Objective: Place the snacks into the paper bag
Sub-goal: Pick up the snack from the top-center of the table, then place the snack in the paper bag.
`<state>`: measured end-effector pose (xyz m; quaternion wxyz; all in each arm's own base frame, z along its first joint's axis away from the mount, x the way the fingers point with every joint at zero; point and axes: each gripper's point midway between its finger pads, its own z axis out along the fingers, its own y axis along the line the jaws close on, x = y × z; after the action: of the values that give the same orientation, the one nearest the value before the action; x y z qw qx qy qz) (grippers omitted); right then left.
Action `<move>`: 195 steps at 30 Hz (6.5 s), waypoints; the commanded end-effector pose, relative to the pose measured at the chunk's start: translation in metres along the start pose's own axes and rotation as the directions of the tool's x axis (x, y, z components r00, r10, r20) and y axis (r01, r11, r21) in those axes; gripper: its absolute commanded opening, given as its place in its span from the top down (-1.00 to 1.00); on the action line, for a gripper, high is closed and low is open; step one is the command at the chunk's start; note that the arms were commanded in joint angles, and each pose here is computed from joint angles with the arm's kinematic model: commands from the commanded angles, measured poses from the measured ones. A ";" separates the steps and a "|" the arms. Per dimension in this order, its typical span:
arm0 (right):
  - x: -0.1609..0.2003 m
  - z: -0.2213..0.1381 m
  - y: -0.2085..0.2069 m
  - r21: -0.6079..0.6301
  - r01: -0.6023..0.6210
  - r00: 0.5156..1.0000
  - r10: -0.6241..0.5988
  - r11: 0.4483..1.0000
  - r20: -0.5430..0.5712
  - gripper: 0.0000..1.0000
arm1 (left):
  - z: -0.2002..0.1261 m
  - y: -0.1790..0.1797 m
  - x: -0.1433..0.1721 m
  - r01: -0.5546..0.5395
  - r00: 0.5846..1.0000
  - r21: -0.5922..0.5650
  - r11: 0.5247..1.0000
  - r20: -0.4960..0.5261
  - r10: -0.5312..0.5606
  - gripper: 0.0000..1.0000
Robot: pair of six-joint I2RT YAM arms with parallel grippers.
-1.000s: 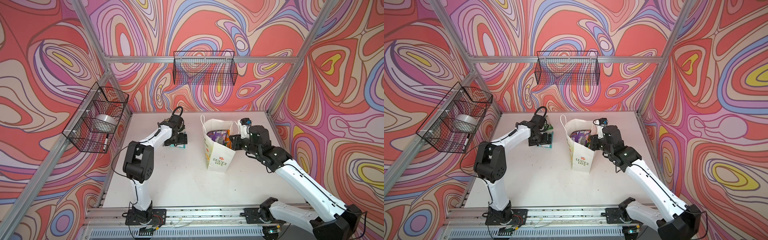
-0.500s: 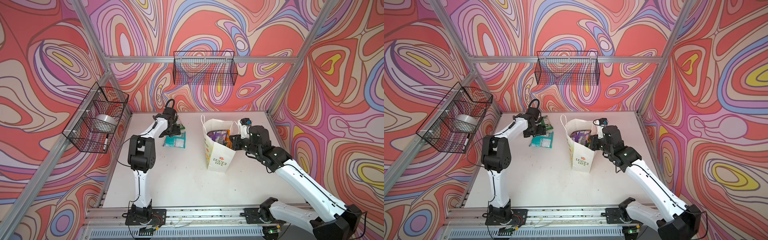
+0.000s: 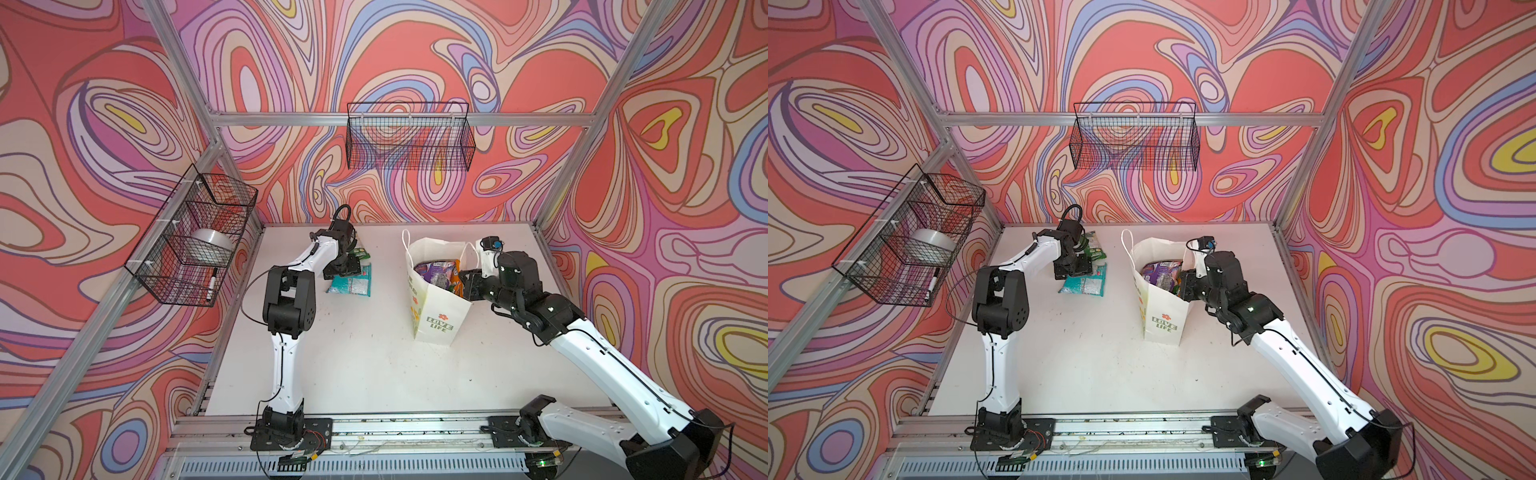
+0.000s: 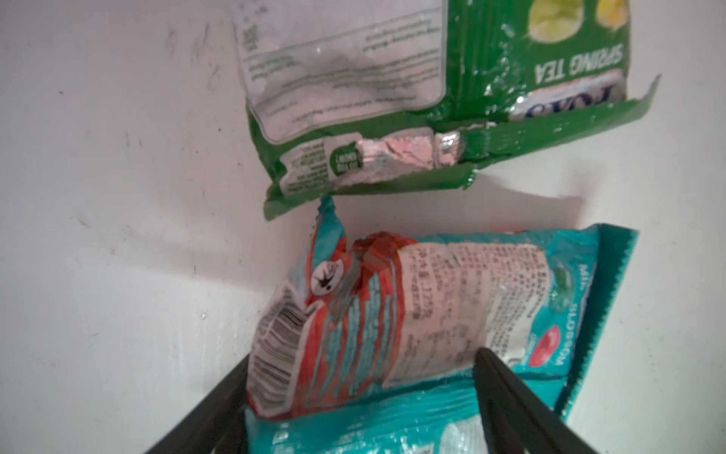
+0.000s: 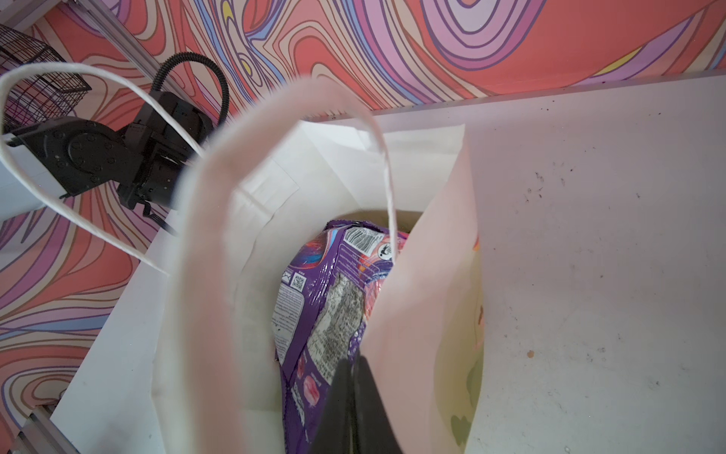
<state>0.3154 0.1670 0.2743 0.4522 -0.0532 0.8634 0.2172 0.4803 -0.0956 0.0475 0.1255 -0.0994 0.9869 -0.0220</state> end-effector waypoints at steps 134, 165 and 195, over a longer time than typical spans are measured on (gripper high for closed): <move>0.009 0.001 -0.013 0.065 0.013 1.000 -0.012 0.998 -0.013 1.00 | -0.305 -0.279 0.103 -0.678 0.657 0.177 0.713 0.580 0.481 1.00; 0.012 0.007 -0.013 0.062 0.012 1.000 -0.010 0.998 -0.028 1.00 | -0.239 -0.279 0.125 -0.791 0.589 0.104 0.603 0.395 0.705 1.00; 0.010 0.003 -0.014 0.070 0.012 1.000 -0.011 0.997 -0.018 1.00 | -0.375 -0.278 0.102 -0.651 0.681 0.349 0.674 0.661 0.316 -0.14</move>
<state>0.3183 0.1603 0.2686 0.4539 -0.0429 0.8680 0.1968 0.3458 -0.3878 0.3793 0.4044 0.2460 0.8543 -0.2150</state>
